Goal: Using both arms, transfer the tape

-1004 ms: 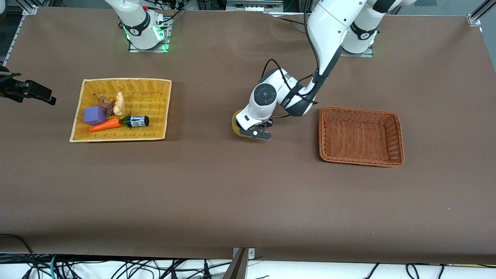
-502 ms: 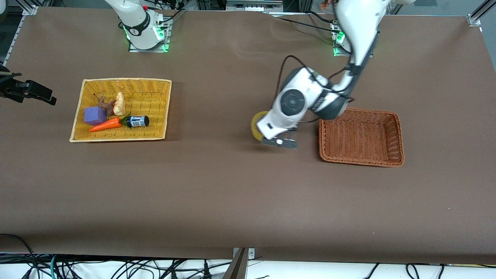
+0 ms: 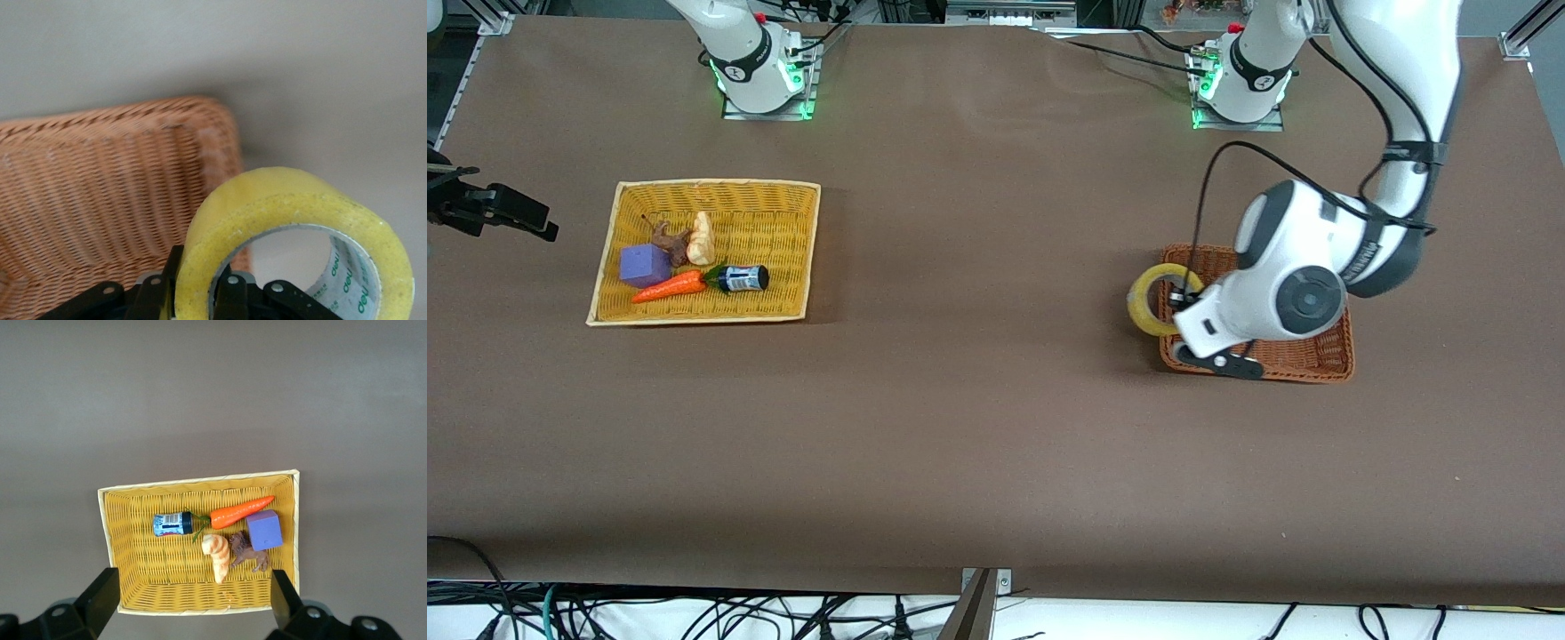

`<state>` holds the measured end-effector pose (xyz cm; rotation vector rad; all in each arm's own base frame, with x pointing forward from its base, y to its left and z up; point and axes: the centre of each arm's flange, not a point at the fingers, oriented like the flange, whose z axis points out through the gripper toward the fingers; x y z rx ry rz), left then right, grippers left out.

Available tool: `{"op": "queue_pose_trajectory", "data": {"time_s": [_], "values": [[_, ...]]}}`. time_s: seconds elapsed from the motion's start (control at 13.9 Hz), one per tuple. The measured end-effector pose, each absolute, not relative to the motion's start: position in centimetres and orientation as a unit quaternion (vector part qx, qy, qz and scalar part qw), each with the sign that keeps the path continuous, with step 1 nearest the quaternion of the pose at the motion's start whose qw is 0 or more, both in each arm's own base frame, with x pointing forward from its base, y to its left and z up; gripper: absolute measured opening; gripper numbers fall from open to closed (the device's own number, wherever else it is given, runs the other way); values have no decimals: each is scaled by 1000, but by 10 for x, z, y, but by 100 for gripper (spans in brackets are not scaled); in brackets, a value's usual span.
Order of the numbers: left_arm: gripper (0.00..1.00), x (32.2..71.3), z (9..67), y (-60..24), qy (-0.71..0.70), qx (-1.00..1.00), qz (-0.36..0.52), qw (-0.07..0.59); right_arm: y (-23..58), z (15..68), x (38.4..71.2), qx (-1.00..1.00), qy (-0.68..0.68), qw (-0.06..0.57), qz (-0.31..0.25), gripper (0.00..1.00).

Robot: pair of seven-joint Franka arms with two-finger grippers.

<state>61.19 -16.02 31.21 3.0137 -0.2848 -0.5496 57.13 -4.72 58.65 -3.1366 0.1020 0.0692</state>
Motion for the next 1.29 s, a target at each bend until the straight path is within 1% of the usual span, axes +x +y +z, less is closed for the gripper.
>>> {"op": "queue_pose_trajectory", "data": {"time_s": [0.07, 0.22, 0.36, 0.72, 0.79, 0.86, 0.93, 1.08, 1.22, 1.29], "values": [[22, 610, 300, -137, -83, 978, -190, 31, -47, 587, 571, -999, 32, 1, 22, 100], [22, 607, 277, -99, -78, 976, -203, 8, -47, 587, 571, -999, 32, 1, 22, 100], [22, 605, 252, -78, -80, 974, -212, 2, -47, 587, 571, -999, 32, 1, 22, 100], [23, 595, 210, -66, -152, 958, -244, 26, -47, 587, 571, -999, 32, 1, 22, 100], [26, 594, 207, -65, -158, 956, -245, 28, -47, 587, 571, -999, 32, 1, 22, 100], [26, 595, 208, -67, -164, 956, -243, 30, -47, 587, 571, -999, 32, 1, 22, 100], [32, 598, 213, -70, -168, 956, -237, 31, -47, 587, 571, -999, 32, 1, 22, 100], [50, 609, 241, -84, -180, 959, -214, 32, -47, 587, 571, -999, 32, 1, 22, 100], [72, 616, 292, -110, -200, 959, -196, 34, -47, 587, 571, -999, 32, 1, 22, 100], [81, 619, 324, -121, -206, 960, -185, 32, -47, 586, 571, -999, 32, 1, 22, 100]]}}
